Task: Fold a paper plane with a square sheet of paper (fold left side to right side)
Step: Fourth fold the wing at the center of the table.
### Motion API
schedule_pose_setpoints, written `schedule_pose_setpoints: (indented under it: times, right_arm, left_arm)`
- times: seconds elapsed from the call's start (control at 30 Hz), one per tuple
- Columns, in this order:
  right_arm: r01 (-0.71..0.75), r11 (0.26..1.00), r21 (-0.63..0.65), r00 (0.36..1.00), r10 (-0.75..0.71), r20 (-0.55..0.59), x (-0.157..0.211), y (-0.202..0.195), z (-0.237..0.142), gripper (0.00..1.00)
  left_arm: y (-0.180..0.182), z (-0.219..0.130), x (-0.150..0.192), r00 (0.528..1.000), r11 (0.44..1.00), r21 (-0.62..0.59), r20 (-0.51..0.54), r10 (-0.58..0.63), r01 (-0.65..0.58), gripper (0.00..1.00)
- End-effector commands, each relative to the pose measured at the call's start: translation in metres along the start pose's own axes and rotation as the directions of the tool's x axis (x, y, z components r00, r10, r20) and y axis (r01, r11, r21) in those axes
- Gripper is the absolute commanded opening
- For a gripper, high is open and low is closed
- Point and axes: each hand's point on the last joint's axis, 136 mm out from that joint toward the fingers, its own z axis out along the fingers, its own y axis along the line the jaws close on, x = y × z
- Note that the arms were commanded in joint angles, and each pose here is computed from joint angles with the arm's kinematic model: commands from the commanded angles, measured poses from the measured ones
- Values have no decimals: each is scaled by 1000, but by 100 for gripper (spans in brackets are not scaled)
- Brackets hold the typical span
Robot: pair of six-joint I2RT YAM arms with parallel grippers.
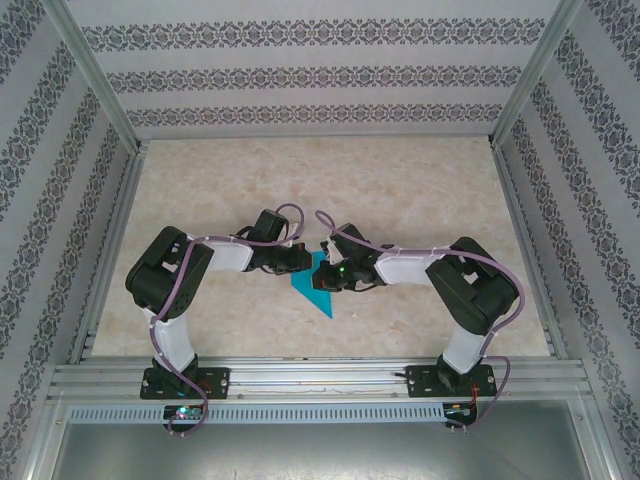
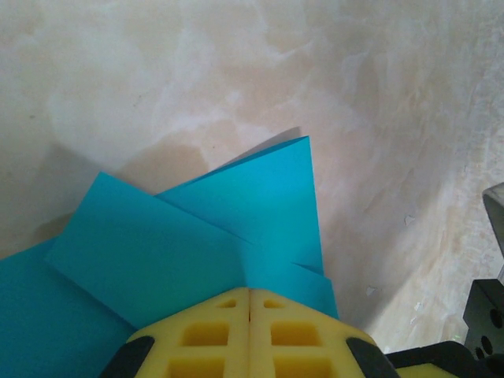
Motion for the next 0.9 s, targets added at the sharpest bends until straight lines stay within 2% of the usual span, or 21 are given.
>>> schedule_pose_setpoints:
  times: [0.0,0.3,0.87]
  right_arm:
    - [13,1000,3,999,-13,38,-16,1,2,0]
    - [-5,999,43,1000,5,11,-11,-10,8,0]
    - [-67,995,71,990,75,-115,46,-23,3,0]
  left_arm:
    - [18,3,15,999,998,-55,-32,-35,33,2]
    - [21,2,14,999,997,-76,-31,-35,32,2]
    - [28,1,16,999,994,-107,-32,-38,35,2]
